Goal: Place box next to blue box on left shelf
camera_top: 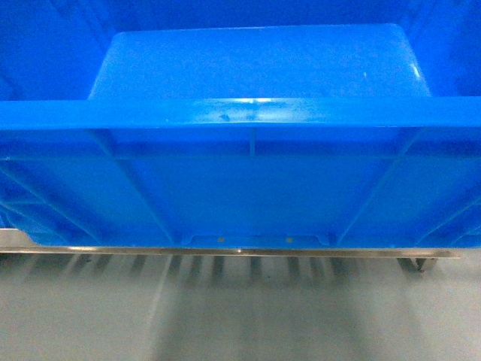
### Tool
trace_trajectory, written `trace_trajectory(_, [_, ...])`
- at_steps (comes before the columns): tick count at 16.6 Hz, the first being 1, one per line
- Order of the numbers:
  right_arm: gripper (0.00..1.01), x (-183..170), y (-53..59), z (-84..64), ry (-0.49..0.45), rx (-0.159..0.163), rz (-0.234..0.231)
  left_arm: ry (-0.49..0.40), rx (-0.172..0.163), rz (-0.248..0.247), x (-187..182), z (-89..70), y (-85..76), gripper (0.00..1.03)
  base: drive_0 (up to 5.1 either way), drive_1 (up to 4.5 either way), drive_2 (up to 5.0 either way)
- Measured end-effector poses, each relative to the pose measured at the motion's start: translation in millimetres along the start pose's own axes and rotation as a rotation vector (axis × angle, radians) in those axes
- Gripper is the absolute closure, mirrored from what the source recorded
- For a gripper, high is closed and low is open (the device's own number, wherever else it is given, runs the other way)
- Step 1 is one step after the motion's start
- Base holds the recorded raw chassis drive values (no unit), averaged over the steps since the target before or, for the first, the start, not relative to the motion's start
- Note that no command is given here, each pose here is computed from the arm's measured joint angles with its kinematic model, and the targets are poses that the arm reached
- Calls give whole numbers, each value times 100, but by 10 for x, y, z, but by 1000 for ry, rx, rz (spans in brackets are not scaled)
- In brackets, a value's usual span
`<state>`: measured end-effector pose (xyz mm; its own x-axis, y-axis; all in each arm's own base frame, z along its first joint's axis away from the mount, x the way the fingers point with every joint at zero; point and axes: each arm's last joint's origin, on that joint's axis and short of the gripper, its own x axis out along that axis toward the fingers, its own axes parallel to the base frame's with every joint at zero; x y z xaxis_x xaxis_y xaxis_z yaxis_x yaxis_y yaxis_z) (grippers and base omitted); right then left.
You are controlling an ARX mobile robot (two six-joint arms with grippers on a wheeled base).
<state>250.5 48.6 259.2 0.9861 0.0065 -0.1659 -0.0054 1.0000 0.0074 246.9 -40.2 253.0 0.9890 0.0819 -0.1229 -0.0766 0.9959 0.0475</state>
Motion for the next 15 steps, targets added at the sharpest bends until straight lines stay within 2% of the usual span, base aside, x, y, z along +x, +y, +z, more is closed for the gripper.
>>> trace_trajectory(15, [82,0,0,5,-4,1,1,-6,-1,-1,-2,6,-4,87,-10,-10,-10])
